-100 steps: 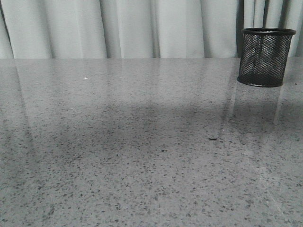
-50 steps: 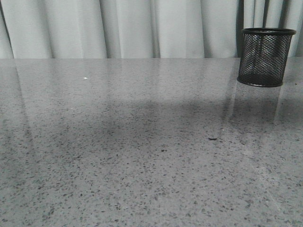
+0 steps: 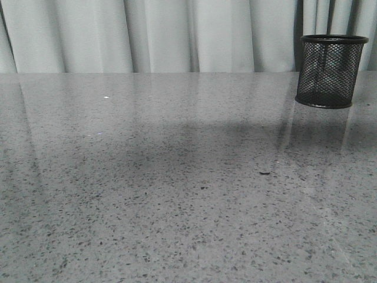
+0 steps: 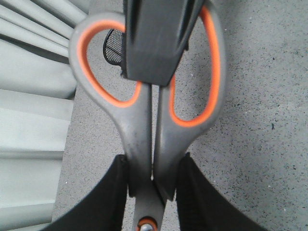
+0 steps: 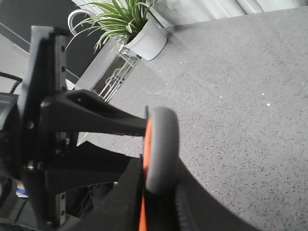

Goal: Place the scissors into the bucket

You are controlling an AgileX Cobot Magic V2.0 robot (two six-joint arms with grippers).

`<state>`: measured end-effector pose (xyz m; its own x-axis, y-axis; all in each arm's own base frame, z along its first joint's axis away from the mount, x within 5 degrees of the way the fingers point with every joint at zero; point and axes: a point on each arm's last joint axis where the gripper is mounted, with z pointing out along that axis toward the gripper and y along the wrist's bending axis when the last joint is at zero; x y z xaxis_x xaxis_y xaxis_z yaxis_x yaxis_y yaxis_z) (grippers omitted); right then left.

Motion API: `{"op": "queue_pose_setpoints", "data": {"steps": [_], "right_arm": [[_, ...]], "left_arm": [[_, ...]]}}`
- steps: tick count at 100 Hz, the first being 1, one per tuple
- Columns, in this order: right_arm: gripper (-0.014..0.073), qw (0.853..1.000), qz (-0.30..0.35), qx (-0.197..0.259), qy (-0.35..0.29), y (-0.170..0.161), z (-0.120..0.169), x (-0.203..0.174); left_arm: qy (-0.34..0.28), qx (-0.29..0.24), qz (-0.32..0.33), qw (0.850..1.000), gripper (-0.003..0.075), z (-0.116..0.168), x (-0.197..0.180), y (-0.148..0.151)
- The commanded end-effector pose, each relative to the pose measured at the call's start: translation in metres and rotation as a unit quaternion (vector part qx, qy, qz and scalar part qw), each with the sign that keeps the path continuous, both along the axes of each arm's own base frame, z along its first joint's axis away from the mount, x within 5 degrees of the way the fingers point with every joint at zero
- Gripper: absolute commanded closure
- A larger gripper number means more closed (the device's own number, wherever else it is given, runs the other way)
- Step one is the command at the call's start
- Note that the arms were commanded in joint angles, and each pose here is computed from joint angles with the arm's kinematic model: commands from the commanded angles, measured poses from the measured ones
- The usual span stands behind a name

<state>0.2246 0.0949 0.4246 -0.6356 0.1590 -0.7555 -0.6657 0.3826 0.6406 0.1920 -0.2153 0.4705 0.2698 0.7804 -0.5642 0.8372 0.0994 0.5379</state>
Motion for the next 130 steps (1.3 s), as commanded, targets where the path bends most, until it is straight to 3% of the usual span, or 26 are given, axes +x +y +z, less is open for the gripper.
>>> {"op": "queue_pose_setpoints", "data": {"steps": [1,12,29,36,66,86,98,130], "right_arm": [[0.0652,0.999,0.009,0.032,-0.028,0.0,0.018,-0.007],[0.0662,0.999,0.008,0.032,-0.029,0.0,0.018,-0.007],[0.0662,0.999,0.007,0.032,-0.029,-0.001,0.018,-0.007],[0.0662,0.999,0.007,0.032,-0.029,-0.001,0.018,-0.007],[0.0643,0.998,-0.051,-0.027,-0.038,-0.007,0.011,0.003],[0.0643,0.985,-0.129,-0.105,-0.046,-0.028,0.022,0.01],[0.0643,0.966,-0.199,-0.16,-0.051,-0.05,0.038,0.012],[0.0643,0.889,-0.342,-0.299,-0.054,-0.089,0.061,0.008]], "left_arm": [[-0.029,-0.06,-0.002,0.998,0.0736,0.021,-0.008,0.001],[-0.018,-0.061,-0.006,0.998,0.0652,0.018,-0.006,-0.002],[-0.01,-0.064,-0.009,0.998,0.0289,0.017,-0.007,-0.004],[-0.008,-0.065,-0.008,0.998,0.0216,0.017,-0.007,-0.004],[0.041,-0.109,0.083,0.99,0.0302,0.02,0.007,0.016],[0.062,-0.166,0.215,0.96,0.0304,0.031,0.027,0.066],[0.048,-0.184,0.273,0.943,0.0304,0.041,0.029,0.101],[-0.005,-0.206,0.385,0.9,0.0304,0.061,0.011,0.168]]}}
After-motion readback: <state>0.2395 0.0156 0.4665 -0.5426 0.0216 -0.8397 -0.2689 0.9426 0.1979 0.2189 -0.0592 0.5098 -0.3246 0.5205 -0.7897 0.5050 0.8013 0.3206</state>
